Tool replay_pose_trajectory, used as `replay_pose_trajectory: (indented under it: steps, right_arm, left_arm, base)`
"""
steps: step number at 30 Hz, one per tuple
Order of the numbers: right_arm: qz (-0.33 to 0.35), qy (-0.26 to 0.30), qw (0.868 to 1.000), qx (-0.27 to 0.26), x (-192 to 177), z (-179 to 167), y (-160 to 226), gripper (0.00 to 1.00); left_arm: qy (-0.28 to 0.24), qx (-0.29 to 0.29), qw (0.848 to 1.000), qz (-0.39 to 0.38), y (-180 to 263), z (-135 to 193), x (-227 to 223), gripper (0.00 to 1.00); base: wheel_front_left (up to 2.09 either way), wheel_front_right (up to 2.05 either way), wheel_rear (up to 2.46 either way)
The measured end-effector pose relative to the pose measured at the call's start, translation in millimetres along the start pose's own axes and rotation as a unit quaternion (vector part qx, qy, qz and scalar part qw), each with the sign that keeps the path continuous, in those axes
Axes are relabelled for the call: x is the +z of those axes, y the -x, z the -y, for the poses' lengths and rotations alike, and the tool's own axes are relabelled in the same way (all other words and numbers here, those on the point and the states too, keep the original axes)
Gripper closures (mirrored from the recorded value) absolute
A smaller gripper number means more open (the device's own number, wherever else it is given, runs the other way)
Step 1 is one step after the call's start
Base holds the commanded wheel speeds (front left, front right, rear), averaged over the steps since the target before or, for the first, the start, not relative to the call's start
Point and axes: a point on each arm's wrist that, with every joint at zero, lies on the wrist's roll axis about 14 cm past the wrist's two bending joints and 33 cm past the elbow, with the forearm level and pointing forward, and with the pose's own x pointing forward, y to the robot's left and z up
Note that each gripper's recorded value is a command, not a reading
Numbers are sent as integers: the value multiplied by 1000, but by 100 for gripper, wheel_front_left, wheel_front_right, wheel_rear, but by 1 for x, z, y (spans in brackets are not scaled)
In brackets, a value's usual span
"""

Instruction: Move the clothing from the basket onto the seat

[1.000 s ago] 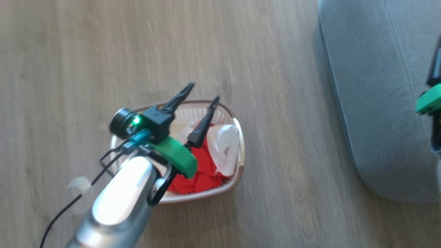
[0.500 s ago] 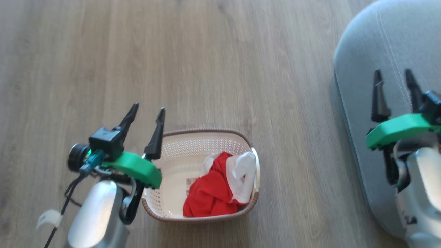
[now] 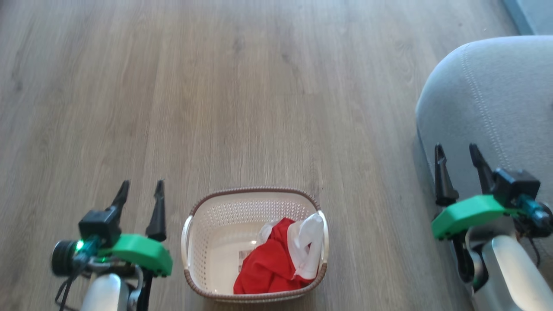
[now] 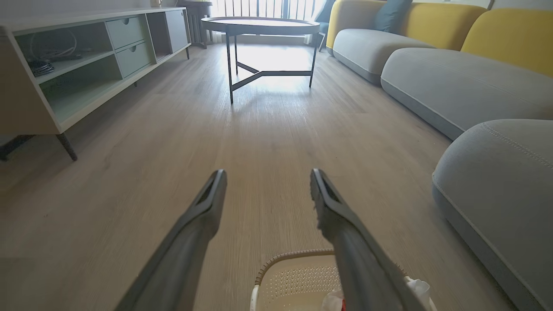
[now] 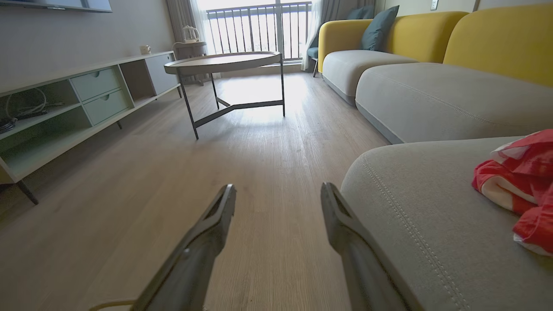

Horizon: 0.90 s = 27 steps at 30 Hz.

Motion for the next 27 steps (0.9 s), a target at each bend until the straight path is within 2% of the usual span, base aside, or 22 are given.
replay_pose_trajectory:
  steps: [7, 13, 27]
  right_arm:
    - [-3, 1, 1000, -12, -1, 6, 19, 0]
    - [-16, -4, 1000, 5, -11, -11, 30, 0]
    - [-24, -6, 1000, 14, -17, -18, 33, 0]
  left_arm:
    - [-3, 16, 1000, 2, 12, -4, 0, 0]
    - [-5, 29, 999, 17, 16, -10, 9, 0]
    - [-8, 41, 999, 25, 19, -16, 13, 0]
  base:
    - [0, 0, 0]
    - [0, 0, 0]
    - [0, 0, 0]
